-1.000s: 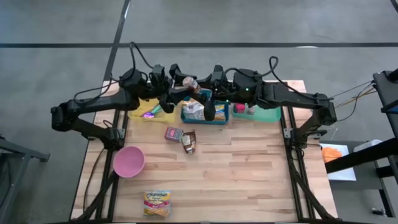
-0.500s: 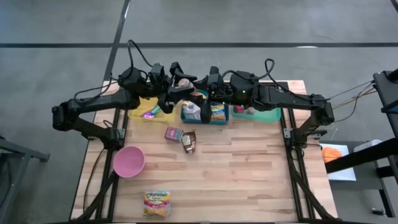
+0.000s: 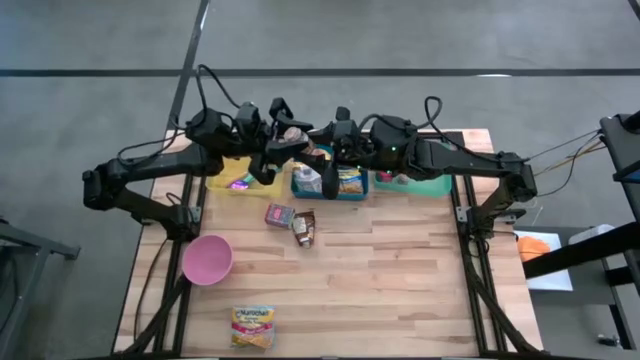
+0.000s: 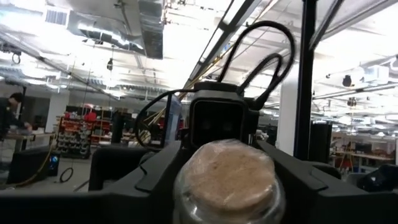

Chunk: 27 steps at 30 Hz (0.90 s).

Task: Pick & Place Food Item
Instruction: Put the brown seasoning bottle into the light green bin

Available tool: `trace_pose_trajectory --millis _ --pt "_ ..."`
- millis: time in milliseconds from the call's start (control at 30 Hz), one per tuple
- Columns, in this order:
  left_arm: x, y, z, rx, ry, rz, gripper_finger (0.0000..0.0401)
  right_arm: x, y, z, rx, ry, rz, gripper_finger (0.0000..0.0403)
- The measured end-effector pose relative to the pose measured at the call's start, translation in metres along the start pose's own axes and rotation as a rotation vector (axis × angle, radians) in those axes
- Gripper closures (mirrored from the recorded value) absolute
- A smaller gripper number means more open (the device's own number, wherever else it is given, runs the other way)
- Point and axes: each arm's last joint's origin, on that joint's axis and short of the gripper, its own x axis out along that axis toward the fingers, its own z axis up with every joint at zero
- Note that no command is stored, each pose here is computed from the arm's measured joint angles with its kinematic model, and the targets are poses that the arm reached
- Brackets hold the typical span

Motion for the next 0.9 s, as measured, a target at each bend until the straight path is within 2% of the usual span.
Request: trace_pose_trajectory --millis 67,667,733,900 --pt "0.0000 -0.0003 0.0001 0.010 0.000 -0.008 0.0220 0.0002 0.0001 -0.0004 0.010 -0.002 0.004 0.0216" --pt "0.0011 -0.0015 0.0028 -0.051 0.000 -0.029 0.0220 0.0002 0.0008 0.0009 0.004 -0.018 0.007 0.0216" --pt "0.0012 -0.0015 0.0030 -0.100 -0.003 -0.031 0.0187 0.0002 0.0009 0.0010 -0.014 -0.019 0.012 0.0216" --pt "0.0027 -0.0006 -0.0013 -0.261 0.029 -0.029 0.0037 -0.0014 0.0032 0.0057 -0.062 -0.057 0.029 0.0216"
